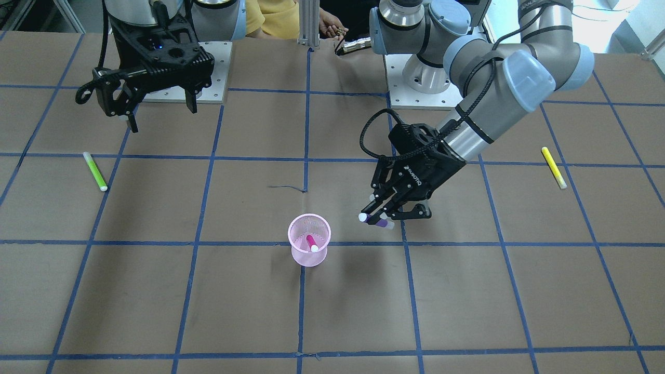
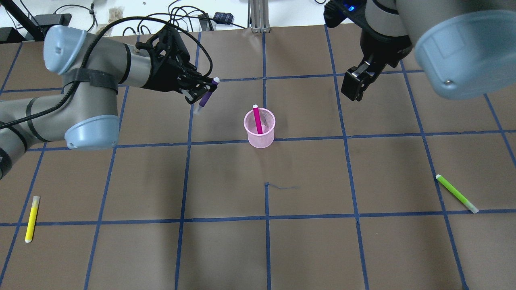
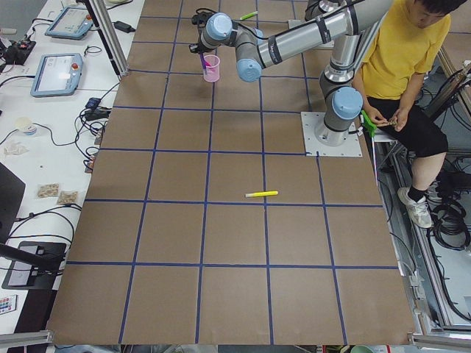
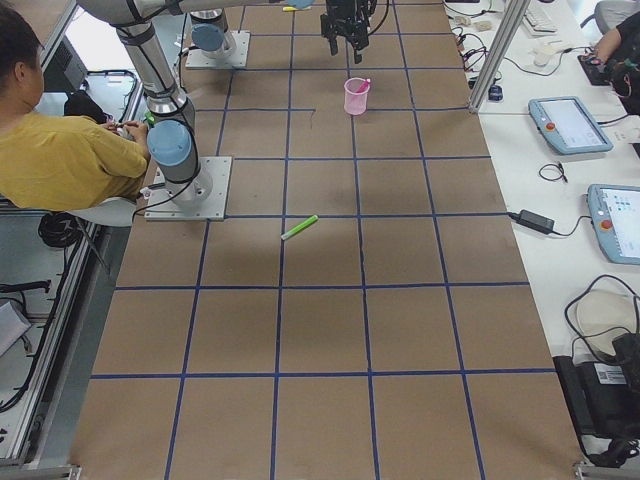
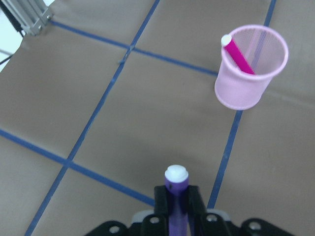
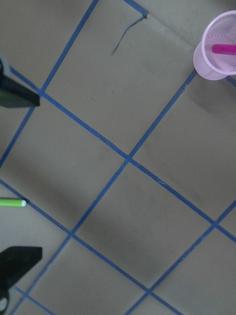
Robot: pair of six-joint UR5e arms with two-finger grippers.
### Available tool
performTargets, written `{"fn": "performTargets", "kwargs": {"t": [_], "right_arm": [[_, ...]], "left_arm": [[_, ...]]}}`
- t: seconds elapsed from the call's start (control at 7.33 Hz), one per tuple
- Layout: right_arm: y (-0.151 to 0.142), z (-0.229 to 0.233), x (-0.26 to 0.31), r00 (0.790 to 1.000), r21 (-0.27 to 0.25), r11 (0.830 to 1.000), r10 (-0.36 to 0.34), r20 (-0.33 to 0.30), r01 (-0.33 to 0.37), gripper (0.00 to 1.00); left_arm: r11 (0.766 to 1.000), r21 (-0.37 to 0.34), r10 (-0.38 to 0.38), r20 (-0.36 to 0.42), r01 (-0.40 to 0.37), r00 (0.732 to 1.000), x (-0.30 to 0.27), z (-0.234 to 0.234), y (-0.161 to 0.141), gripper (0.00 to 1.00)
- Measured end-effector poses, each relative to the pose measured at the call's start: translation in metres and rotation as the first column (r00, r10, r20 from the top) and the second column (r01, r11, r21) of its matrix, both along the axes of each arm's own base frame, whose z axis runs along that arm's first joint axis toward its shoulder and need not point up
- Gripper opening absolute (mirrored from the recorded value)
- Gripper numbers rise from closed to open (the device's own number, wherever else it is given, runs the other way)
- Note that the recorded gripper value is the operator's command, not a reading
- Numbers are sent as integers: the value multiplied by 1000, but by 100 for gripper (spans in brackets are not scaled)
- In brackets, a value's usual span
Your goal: Insert purple and pink pens into pink cup
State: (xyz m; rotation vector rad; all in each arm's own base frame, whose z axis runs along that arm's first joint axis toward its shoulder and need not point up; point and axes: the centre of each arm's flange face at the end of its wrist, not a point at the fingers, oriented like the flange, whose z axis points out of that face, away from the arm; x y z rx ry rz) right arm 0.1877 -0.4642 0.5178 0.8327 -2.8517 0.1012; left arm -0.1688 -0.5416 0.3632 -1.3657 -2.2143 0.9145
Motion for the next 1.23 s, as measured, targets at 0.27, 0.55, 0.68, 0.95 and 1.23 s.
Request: {"fn": "performTargets", "kwargs": {"t": [0.27, 0.55, 0.68, 0.95, 1.23], "right_arm": [[7, -3, 8, 923, 24, 930, -368, 113, 368, 100], [11, -2, 7, 860, 44, 869, -493, 130, 492, 100], [12, 0, 5, 850, 58, 859, -512, 127, 508, 100], [16, 1, 4, 841, 71, 850, -527, 125, 522, 100], [20, 3, 4, 839, 66, 848, -529, 129, 525, 100]], "left_arm": [[997, 19, 71, -100, -69, 992, -39, 7, 1, 0], [997, 42, 69, -107, -65, 992, -69, -1, -2, 0], [997, 58, 65, -95, -59, 993, -76, -15, -4, 0], [996, 76, 54, -64, -49, 997, -87, -36, -6, 0], [997, 72, 36, -28, -34, 999, -103, -52, -4, 0]]}}
